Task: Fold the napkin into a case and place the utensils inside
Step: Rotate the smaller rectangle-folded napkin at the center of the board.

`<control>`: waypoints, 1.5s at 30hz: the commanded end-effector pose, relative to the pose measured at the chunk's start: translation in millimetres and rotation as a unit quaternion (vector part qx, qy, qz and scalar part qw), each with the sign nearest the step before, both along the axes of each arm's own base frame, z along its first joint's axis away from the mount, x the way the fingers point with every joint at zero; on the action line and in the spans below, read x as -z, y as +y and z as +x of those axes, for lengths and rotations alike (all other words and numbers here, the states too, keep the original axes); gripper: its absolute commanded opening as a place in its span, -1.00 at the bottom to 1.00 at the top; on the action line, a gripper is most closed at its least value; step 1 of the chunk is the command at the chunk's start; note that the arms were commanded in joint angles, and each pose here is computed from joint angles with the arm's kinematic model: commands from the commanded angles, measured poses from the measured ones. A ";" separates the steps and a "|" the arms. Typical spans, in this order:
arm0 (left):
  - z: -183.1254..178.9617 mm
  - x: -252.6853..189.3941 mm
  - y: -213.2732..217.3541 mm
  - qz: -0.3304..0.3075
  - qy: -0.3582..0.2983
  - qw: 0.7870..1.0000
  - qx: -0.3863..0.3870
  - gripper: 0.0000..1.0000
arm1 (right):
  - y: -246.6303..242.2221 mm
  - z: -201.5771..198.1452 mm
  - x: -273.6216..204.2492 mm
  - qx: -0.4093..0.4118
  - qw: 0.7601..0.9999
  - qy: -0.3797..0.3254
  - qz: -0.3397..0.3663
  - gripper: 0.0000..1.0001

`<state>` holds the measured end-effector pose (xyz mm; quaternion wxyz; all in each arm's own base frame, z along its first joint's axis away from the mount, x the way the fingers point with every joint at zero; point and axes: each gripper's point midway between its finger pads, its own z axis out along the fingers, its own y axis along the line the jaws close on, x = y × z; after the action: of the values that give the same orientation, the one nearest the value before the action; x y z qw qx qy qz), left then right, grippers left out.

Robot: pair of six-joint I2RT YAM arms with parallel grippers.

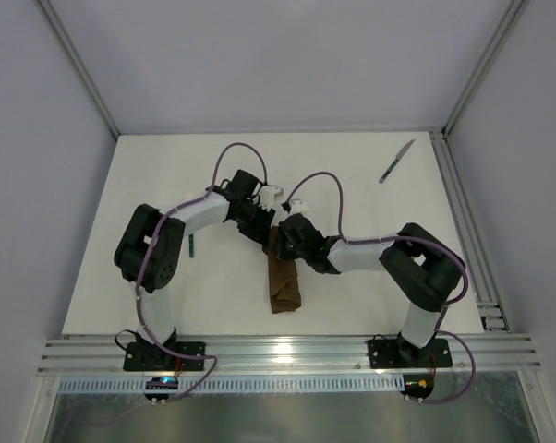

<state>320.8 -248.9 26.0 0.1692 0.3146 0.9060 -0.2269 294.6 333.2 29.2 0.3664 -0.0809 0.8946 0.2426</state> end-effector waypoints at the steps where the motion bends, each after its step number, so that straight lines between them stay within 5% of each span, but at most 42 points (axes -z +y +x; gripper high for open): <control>1: 5.7 -34.7 -10.2 -0.049 -0.005 0.999 0.007 -0.33 | -9.9 -6.8 10.8 0.049 0.998 0.042 0.005 -0.92; 3: 5.9 -48.2 -7.2 -0.057 -0.007 0.998 0.003 -0.09 | -13.4 -2.4 11.4 0.080 0.995 0.059 0.010 -0.93; 12: -37.2 -67.8 -8.1 -0.078 0.056 0.995 0.038 0.27 | -26.5 10.3 11.1 0.250 0.958 0.132 0.046 -0.93; 18: -63.8 -54.8 -18.0 -0.067 0.075 0.992 0.073 0.33 | -33.4 0.0 18.6 0.316 0.927 0.171 0.107 -0.93; 28: -81.6 -29.0 -17.9 -0.064 0.107 0.991 0.046 0.33 | -28.3 6.1 10.1 0.296 0.936 0.155 0.113 -0.93; 40: -89.7 -7.1 -23.1 -0.068 0.151 0.986 0.034 -0.04 | -27.4 6.7 4.6 0.293 0.936 0.152 0.121 -0.93; 45: -90.8 2.6 -21.7 -0.058 0.164 0.984 0.034 -0.52 | -26.0 7.6 0.0 0.285 0.939 0.147 0.122 -0.93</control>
<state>227.6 -264.7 25.3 0.0292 0.2913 0.8997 -0.3238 302.7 317.9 26.6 0.2813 0.2590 0.8876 0.2567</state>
